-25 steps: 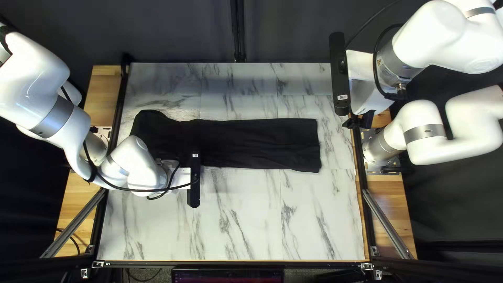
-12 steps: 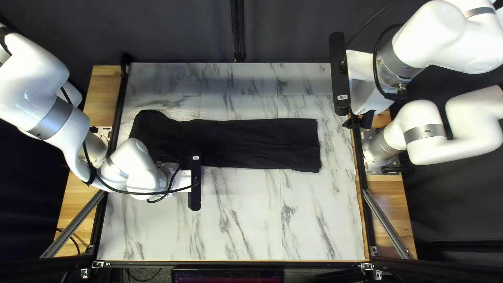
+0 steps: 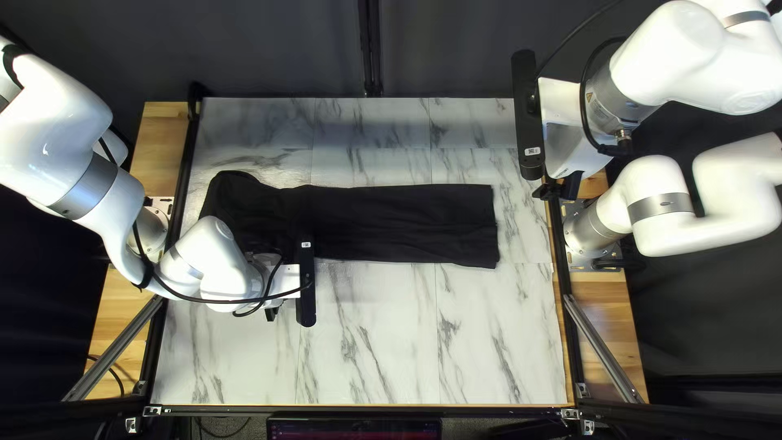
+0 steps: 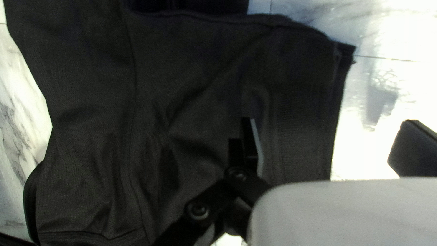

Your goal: Fold t-shirt

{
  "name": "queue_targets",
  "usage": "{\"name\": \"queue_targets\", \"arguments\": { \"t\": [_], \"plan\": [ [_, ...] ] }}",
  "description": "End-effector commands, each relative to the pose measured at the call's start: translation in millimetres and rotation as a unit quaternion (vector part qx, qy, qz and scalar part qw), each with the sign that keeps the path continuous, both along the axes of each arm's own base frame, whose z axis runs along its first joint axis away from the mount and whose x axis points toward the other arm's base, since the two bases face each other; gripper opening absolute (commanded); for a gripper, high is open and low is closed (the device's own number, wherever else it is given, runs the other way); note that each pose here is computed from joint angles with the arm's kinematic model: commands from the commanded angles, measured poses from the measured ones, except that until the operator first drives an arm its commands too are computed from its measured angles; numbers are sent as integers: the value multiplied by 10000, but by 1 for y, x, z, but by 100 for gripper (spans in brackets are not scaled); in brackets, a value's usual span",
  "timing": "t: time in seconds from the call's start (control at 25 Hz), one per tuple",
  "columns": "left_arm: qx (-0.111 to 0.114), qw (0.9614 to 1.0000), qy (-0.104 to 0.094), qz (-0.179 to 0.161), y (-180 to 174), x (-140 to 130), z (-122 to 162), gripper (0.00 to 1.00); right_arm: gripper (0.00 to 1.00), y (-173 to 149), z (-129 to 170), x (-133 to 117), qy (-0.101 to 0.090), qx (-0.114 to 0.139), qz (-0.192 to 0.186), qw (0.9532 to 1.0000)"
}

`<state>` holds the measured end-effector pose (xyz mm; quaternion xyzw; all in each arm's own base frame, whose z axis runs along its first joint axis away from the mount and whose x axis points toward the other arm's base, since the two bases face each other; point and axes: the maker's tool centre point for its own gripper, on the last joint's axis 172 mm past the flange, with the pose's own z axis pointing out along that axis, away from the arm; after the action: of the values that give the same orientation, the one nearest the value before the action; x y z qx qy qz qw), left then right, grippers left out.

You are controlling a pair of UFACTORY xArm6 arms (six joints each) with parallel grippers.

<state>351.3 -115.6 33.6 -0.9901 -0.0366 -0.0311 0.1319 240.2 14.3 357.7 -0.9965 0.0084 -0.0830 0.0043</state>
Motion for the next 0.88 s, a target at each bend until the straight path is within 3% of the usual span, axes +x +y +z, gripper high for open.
{"name": "queue_targets", "arguments": {
  "t": [0.04,0.12,0.16,0.88],
  "plan": [
    [11,10000,-30,35,1,0,-2,80,100,0,0,0,0,0,0,10000],
    [6,10000,-36,49,2,-1,-2,88,100,0,0,0,0,0,0,10000],
    [-5,10000,-38,51,2,-2,-3,100,100,0,0,0,0,0,0,10000],
    [-15,10000,-46,38,1,-2,-2,100,100,0,0,0,0,0,0,10000]
  ]
}}
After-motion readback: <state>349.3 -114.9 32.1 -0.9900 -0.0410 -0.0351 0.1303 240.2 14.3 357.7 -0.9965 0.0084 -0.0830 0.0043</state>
